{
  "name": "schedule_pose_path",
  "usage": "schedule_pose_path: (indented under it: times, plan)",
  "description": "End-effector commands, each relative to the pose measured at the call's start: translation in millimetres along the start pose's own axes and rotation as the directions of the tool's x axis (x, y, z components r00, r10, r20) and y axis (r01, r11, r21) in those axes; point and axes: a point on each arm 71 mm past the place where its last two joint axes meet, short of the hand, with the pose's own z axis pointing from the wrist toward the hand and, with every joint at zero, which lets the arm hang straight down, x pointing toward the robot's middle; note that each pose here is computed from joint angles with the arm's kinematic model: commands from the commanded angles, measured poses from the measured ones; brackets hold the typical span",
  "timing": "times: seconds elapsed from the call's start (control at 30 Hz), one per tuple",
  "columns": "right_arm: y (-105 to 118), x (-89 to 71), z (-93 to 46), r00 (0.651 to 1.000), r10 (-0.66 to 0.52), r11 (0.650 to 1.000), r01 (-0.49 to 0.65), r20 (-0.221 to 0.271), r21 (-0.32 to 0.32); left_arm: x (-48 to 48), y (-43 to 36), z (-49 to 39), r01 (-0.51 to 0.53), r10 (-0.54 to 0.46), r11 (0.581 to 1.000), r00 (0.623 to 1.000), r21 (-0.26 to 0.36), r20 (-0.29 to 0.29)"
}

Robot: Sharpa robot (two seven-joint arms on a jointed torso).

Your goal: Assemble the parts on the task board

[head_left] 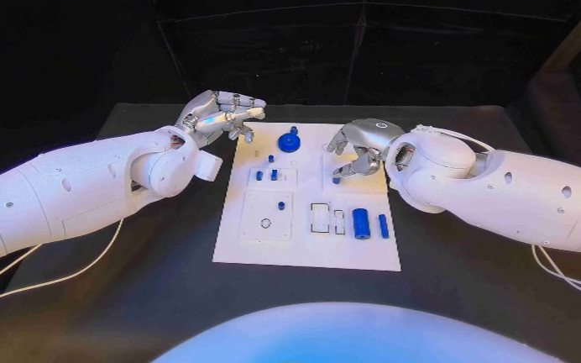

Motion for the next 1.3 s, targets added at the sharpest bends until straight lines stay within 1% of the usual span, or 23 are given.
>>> schedule_pose_path:
  times: [0.03,0.2,0.4,0.63,0.9,1.3]
  plan:
    - [-1,7.0,3.3,0.995,-0.01,1.0,0.011,-0.1,0.006,1.2,-1.5,0.5,0.008,-0.008,1.0,1.0,0.008,-0.009]
    - [0,11.5,7.2,0.99,-0.004,1.0,0.005,-0.14,0.006,0.6,-1.6,0.2,0.007,-0.007,1.0,1.0,0.009,-0.008]
    - [-2,14.2,10.0,0.987,-0.007,1.0,0.009,-0.163,0.013,0.7,-1.6,0.2,0.008,-0.008,1.0,1.0,0.008,-0.009]
    - [2,16.8,11.4,0.984,-0.009,1.0,0.009,-0.176,-0.001,0.5,-1.5,0.3,0.008,-0.008,1.0,1.0,0.008,-0.008]
    - [4,16.3,12.2,0.989,-0.001,1.0,-0.002,-0.15,-0.015,0.4,-1.4,0.6,0.007,-0.007,1.0,1.0,0.008,-0.008]
    - [5,14.0,12.2,0.993,-0.035,0.999,0.033,-0.112,-0.02,0.0,-1.3,0.6,0.006,-0.006,1.0,1.0,0.006,-0.006]
